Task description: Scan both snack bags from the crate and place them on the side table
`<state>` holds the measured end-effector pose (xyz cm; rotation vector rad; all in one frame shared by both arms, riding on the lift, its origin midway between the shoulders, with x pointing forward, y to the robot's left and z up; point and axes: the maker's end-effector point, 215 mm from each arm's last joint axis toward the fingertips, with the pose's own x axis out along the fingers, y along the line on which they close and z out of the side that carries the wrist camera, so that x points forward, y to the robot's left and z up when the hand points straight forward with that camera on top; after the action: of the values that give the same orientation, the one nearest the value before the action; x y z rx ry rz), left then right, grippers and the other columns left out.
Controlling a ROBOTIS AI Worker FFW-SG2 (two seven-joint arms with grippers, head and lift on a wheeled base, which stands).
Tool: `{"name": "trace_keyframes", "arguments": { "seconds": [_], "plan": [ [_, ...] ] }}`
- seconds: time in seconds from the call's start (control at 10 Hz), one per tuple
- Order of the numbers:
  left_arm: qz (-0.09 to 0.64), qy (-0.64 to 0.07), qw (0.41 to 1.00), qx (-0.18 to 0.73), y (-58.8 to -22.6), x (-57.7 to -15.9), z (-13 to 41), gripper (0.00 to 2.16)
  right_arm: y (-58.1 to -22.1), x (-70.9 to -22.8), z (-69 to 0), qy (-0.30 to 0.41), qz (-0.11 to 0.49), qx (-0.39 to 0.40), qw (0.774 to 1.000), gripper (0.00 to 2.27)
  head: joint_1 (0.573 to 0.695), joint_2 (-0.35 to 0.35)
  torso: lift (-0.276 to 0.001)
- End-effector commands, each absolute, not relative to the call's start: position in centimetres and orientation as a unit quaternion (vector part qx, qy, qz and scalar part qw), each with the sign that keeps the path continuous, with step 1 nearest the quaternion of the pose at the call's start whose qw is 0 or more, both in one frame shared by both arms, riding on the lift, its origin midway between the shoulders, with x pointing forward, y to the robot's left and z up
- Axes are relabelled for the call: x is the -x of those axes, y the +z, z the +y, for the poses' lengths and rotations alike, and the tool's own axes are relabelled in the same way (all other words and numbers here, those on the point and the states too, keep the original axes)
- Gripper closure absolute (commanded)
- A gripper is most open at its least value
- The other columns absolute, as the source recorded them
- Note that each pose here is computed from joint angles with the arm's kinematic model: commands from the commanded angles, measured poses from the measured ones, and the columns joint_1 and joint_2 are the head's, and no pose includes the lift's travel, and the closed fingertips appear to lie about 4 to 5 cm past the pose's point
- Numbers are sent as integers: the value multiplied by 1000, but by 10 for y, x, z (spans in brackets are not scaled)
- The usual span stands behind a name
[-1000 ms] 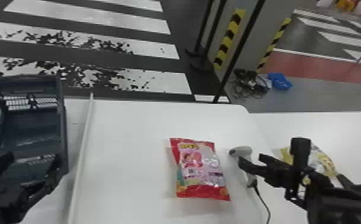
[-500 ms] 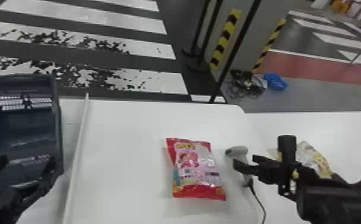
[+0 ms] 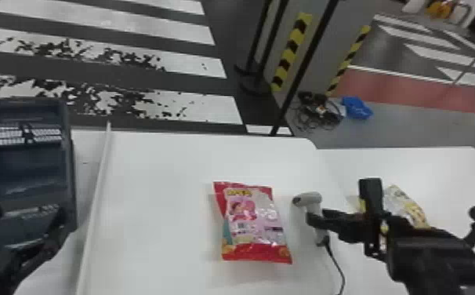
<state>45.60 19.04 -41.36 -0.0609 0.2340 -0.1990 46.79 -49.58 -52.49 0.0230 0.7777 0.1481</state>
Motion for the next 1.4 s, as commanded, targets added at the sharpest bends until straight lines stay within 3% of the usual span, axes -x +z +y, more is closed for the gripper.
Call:
{"name": "trace_keyframes", "arguments": {
  "seconds": [0.0, 0.1, 0.7, 1.3],
  "plan": [
    [115, -100, 988, 31, -413, -456, 189, 87, -529, -467, -496, 71, 385, -28, 920, 1595, 695, -350, -95],
    [115, -100, 988, 30, -413, -456, 190, 87, -529, -466, -498, 67, 386, -31, 920, 2091, 695, -350, -95],
    [113, -100, 988, 31, -411, -456, 189, 87, -498, -434, -483, 41, 387, -46, 920, 2219, 695, -350, -95],
    [110, -104, 988, 35, -408, -458, 184, 87, -472, -354, -404, -9, 448, -42, 893, 2250, 695, -325, -95]
  ]
}}
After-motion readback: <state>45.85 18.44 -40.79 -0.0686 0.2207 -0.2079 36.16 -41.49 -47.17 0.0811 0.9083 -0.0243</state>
